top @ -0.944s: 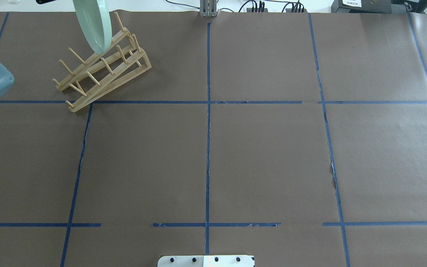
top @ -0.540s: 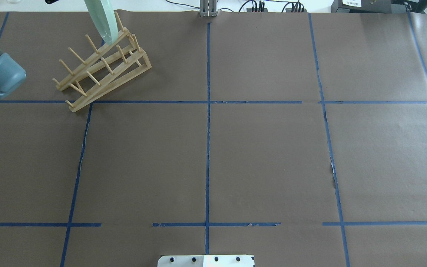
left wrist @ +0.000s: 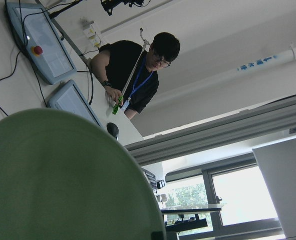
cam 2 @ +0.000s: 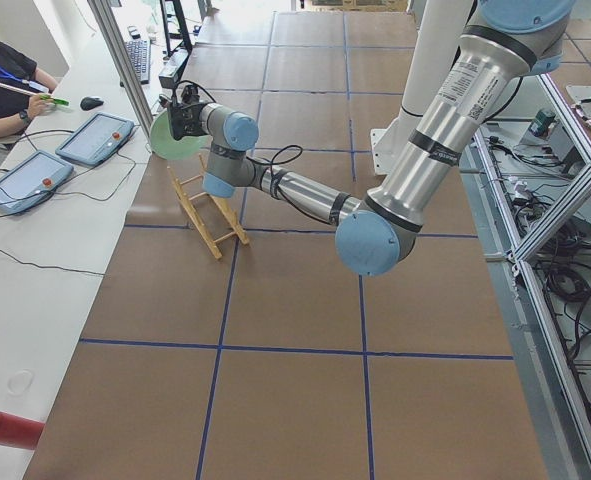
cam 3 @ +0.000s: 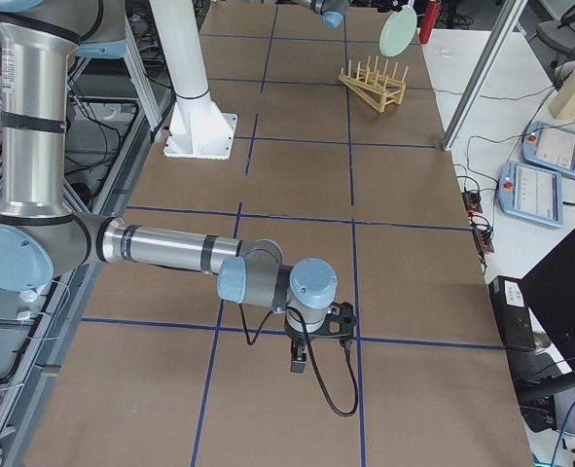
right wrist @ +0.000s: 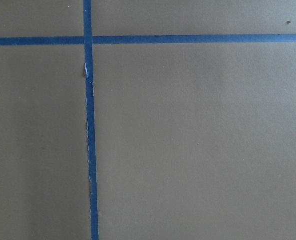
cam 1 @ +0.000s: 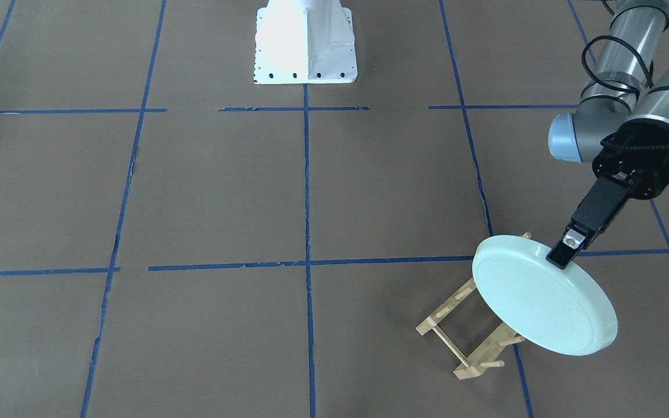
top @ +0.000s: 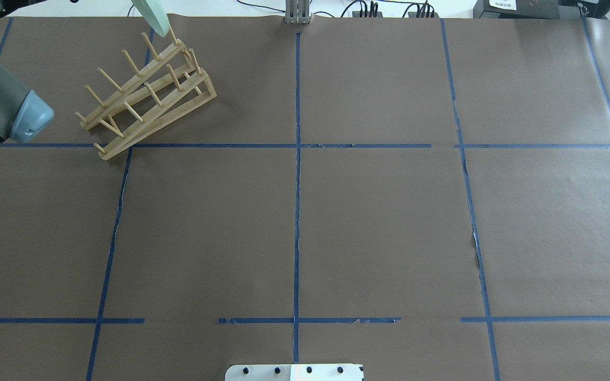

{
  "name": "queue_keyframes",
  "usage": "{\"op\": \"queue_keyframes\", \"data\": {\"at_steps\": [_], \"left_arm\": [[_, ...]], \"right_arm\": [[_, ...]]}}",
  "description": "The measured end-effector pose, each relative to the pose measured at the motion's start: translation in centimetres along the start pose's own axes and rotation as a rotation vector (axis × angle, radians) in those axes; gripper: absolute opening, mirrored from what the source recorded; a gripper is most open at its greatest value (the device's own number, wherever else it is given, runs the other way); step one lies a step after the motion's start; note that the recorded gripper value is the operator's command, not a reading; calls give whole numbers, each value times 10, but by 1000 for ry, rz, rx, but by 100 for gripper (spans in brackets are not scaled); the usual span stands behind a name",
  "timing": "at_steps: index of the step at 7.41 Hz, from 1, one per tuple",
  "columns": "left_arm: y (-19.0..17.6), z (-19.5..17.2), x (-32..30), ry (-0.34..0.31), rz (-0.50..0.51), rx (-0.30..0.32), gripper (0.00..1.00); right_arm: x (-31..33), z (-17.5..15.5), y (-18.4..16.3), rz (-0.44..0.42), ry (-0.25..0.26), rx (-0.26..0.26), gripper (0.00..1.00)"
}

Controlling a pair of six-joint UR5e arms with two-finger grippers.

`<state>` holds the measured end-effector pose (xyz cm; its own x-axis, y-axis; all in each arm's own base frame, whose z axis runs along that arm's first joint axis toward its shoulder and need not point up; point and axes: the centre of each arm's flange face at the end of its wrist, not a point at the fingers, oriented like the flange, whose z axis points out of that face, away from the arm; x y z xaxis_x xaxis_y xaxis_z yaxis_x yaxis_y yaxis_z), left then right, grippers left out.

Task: Place plate on rack
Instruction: 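Carry the upright plate with the left gripper over the rack pegs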

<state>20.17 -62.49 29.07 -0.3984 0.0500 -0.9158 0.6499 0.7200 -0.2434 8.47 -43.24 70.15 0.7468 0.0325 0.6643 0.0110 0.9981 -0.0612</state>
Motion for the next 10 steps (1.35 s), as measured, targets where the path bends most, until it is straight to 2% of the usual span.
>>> {"op": "queue_keyframes", "data": {"at_steps": [10], "left_arm": [[19,40,-42,-68,30,-29,0]], "right_arm": [[0,0,0,1,0,0,100]]}}
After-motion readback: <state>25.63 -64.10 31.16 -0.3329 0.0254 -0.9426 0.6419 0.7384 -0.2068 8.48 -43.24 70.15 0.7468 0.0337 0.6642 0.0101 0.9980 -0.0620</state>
